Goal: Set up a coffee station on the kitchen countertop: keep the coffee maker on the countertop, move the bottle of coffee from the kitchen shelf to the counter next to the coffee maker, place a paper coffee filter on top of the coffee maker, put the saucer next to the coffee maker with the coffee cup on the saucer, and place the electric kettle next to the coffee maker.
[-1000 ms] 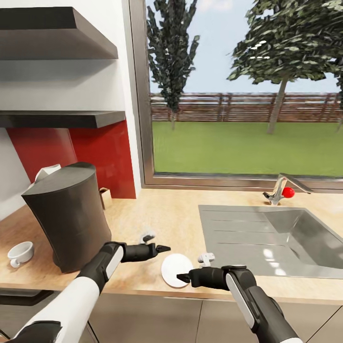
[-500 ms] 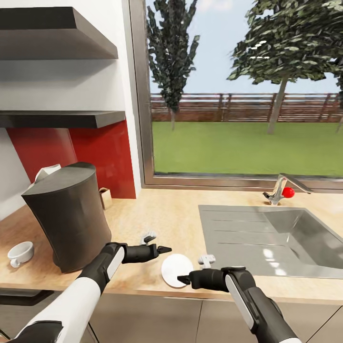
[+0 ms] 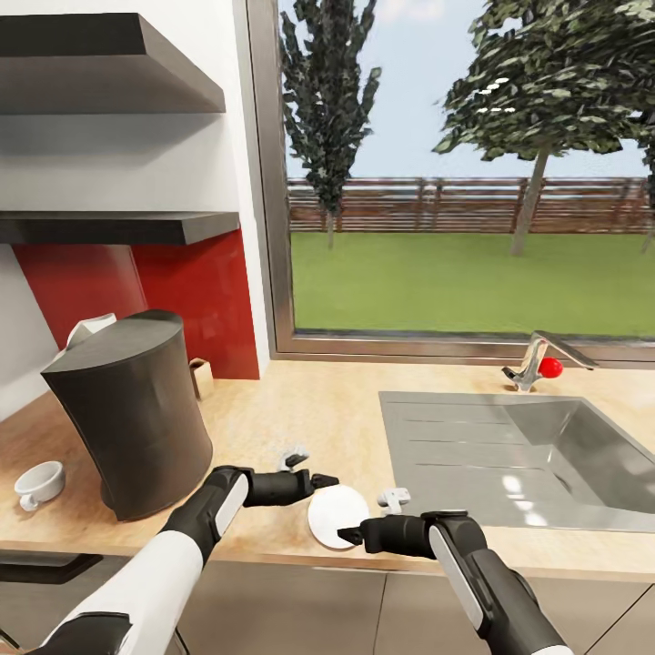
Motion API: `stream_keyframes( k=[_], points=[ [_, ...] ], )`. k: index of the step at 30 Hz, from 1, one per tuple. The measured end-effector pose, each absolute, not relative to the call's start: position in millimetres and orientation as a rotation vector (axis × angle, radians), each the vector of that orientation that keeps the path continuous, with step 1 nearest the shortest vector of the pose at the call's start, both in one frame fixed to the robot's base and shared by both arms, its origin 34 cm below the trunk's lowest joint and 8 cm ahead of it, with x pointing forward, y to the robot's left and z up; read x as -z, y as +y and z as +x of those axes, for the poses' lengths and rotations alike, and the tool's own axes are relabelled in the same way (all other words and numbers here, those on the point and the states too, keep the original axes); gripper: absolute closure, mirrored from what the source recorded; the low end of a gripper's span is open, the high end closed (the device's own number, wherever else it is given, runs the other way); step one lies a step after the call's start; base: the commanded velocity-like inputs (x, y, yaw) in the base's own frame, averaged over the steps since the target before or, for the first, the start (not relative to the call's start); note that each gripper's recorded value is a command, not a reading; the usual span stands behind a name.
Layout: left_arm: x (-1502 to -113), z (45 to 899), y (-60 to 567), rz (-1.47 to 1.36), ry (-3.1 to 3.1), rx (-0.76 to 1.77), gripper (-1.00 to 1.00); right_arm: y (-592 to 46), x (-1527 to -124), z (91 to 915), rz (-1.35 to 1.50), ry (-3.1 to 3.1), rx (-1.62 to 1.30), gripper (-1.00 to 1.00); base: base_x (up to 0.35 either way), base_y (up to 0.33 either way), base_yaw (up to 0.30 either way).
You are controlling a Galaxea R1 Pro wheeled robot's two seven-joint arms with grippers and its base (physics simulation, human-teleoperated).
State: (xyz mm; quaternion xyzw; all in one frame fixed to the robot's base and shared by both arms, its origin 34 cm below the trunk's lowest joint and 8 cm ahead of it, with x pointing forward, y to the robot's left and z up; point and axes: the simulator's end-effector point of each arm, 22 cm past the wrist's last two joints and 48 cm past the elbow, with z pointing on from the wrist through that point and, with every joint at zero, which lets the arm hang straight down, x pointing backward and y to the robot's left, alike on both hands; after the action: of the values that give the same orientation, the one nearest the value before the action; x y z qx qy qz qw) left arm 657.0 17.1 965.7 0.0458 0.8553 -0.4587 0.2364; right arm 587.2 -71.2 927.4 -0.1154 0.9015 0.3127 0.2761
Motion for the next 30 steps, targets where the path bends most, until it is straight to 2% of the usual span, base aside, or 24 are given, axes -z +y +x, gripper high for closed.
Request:
stream_keyframes(
  k=[30],
  points=[
    [-972, 655, 4, 0.104, 2.326, 1.312, -1.00, -69, -928, 587, -0.310, 2.419, -0.844, -1.00, 0.000, 0.000, 0.000]
  ],
)
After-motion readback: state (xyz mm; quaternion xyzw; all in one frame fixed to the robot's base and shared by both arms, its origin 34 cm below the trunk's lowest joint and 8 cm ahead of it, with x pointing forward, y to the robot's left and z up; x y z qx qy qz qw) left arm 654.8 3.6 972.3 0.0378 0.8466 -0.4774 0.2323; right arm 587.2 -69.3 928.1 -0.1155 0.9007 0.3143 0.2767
